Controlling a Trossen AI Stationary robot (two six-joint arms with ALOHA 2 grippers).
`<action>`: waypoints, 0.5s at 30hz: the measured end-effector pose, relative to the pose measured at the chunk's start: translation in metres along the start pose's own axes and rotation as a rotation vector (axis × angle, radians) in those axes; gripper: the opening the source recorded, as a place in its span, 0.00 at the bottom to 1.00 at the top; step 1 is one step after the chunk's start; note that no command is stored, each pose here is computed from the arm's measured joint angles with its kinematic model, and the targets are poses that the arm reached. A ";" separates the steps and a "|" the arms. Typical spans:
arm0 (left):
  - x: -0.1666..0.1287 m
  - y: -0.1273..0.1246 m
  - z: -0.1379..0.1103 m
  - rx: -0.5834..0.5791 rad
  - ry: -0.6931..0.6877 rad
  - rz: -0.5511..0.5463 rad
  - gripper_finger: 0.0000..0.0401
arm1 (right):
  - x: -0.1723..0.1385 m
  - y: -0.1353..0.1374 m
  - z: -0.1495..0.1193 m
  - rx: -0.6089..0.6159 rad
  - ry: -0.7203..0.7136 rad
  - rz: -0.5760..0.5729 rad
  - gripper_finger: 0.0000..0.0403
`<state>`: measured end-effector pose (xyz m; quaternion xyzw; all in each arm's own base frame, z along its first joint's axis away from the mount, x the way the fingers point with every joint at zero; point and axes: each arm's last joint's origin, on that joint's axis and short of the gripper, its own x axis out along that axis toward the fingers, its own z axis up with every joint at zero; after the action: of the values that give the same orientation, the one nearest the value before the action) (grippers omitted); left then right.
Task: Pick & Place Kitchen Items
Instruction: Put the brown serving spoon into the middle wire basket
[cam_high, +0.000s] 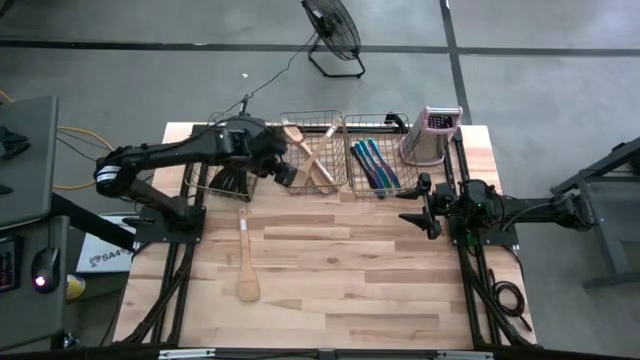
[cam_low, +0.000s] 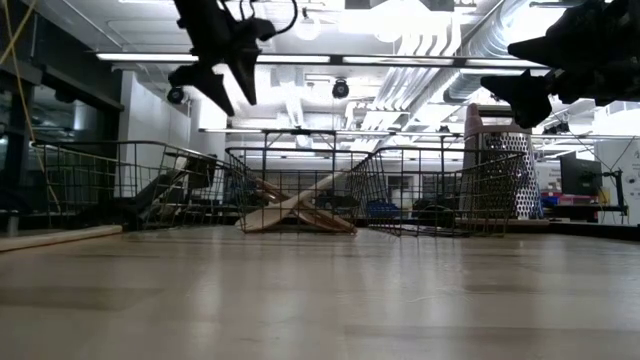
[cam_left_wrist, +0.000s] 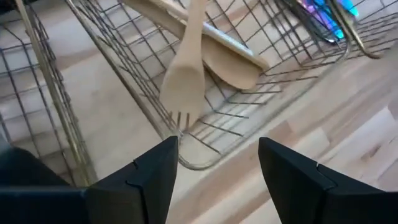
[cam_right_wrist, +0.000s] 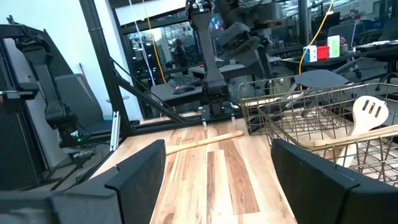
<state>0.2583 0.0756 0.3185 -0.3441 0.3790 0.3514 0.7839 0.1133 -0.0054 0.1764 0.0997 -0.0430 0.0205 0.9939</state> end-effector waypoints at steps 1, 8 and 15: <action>-0.001 -0.004 -0.004 -0.004 0.001 0.001 0.55 | 0.000 0.000 0.000 0.000 0.000 -0.001 0.71; -0.008 -0.026 -0.034 -0.006 0.023 -0.001 0.55 | 0.000 0.000 0.000 0.000 0.001 -0.001 0.71; -0.017 -0.041 -0.059 -0.037 0.009 0.004 0.55 | 0.000 0.000 0.000 0.000 0.001 0.000 0.71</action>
<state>0.2634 0.0019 0.3158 -0.3596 0.3767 0.3585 0.7748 0.1133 -0.0054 0.1763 0.0997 -0.0427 0.0203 0.9939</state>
